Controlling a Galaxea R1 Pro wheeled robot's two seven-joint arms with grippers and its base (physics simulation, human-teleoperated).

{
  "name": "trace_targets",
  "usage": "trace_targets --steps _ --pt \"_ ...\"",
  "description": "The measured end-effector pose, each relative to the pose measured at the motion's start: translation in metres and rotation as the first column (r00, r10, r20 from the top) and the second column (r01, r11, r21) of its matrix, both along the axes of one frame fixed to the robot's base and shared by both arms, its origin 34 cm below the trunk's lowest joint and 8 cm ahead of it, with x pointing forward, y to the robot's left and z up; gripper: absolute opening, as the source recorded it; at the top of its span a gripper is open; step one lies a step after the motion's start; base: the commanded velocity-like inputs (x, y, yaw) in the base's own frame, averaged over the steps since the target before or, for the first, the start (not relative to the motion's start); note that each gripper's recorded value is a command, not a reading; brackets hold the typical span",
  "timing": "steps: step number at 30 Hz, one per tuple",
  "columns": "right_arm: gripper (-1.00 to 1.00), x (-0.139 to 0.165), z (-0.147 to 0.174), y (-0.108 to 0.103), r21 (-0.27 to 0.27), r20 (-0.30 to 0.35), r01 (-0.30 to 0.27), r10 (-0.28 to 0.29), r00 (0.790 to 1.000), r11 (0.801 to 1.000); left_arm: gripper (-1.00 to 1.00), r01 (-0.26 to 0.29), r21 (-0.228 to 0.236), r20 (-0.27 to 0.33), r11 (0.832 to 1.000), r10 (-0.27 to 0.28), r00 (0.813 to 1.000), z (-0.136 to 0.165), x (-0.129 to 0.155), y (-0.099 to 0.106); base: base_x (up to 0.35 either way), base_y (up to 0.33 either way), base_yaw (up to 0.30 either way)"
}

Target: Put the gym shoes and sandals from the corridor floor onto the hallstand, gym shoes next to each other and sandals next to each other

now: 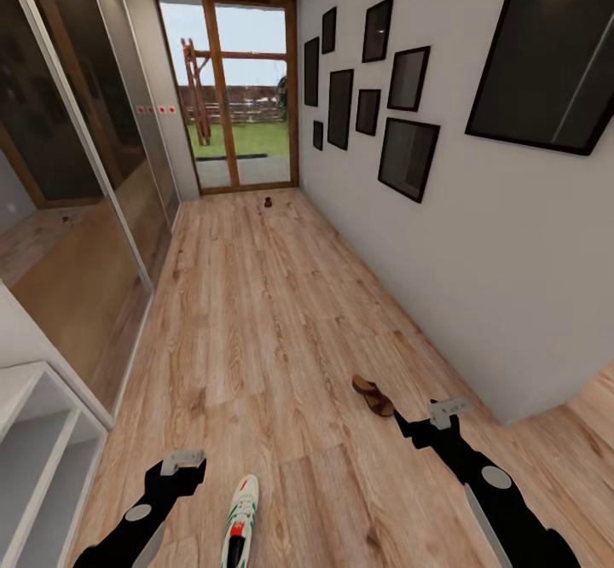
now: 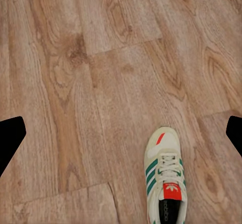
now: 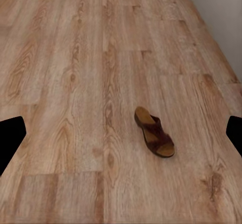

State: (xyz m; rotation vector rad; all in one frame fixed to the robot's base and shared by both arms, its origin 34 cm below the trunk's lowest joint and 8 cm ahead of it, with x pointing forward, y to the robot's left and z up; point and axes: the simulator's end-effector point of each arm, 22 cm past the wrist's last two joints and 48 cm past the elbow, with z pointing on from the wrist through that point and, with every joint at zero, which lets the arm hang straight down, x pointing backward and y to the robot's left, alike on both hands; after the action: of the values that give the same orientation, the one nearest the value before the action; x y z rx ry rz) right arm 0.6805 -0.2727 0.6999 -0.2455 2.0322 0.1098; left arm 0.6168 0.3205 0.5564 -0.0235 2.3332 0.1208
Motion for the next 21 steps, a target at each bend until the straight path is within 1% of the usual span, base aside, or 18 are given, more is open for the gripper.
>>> trace_targets --steps 13,21 --pt "1.00 -0.0004 -0.0012 0.0001 0.000 -0.003 0.000 0.000 1.000 1.000 1.00 0.002 -0.001 0.001 1.000 -0.002 1.000 0.0000 -0.0001 -0.0009 0.184 -0.133 0.000" --pt "1.00 -0.0006 -0.0018 0.0002 0.002 -0.005 0.000 0.000 1.000 1.000 1.00 0.001 -0.001 0.000 1.000 -0.001 1.000 -0.0003 -0.0001 -0.0011 0.053 -0.034 0.000"
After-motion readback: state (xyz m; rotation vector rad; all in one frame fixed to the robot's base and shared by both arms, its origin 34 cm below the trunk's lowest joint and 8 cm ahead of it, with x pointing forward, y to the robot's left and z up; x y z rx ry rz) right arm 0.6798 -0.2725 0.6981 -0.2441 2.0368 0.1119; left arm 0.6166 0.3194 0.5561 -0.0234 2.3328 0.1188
